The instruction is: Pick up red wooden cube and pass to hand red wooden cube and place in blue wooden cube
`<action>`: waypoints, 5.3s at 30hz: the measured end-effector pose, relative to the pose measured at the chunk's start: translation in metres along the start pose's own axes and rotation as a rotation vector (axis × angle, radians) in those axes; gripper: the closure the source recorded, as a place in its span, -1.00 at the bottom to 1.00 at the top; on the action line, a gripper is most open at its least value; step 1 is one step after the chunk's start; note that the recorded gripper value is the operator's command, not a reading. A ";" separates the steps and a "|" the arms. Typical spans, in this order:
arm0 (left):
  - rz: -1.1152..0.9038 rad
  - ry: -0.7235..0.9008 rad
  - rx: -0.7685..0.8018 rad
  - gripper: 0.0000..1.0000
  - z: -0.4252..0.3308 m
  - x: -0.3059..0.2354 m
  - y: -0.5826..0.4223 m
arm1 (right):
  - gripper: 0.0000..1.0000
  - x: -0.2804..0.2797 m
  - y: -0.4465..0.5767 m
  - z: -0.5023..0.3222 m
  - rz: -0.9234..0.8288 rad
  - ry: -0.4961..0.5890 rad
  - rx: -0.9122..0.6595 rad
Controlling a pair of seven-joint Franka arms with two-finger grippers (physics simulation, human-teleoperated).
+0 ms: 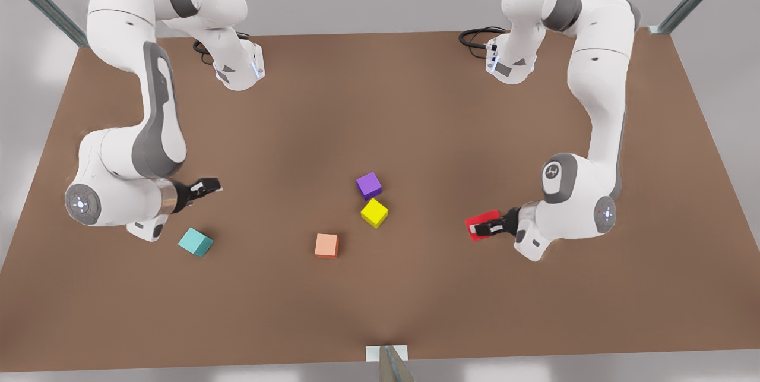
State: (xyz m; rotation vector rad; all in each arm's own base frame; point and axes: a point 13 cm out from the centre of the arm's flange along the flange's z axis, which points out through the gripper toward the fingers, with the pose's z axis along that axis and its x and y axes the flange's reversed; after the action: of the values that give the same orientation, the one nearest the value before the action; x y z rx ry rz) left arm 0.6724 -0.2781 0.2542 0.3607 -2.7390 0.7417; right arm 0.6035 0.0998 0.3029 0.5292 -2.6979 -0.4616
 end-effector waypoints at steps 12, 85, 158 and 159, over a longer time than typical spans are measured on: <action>0.131 0.387 0.499 -0.09 0.111 0.088 -0.183 | -1.00 -0.130 0.082 0.009 -0.629 -0.454 -0.456; 0.349 -0.016 0.735 -1.00 0.038 -0.014 -0.162 | 0.04 -0.186 0.150 0.089 -1.384 -0.916 -0.282; 0.209 -0.039 -0.547 -1.00 -0.236 0.089 0.181 | -1.00 0.084 -0.002 -0.142 -0.360 -0.123 0.386; 0.209 -0.039 -0.547 -1.00 -0.236 0.089 0.181 | -1.00 0.081 0.008 -0.142 -0.334 -0.120 0.388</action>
State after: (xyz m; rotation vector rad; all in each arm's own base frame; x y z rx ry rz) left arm 0.5811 -0.0181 0.3968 -0.0320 -2.8946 0.0061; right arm 0.5867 0.0390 0.4537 1.1006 -2.8332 -0.0453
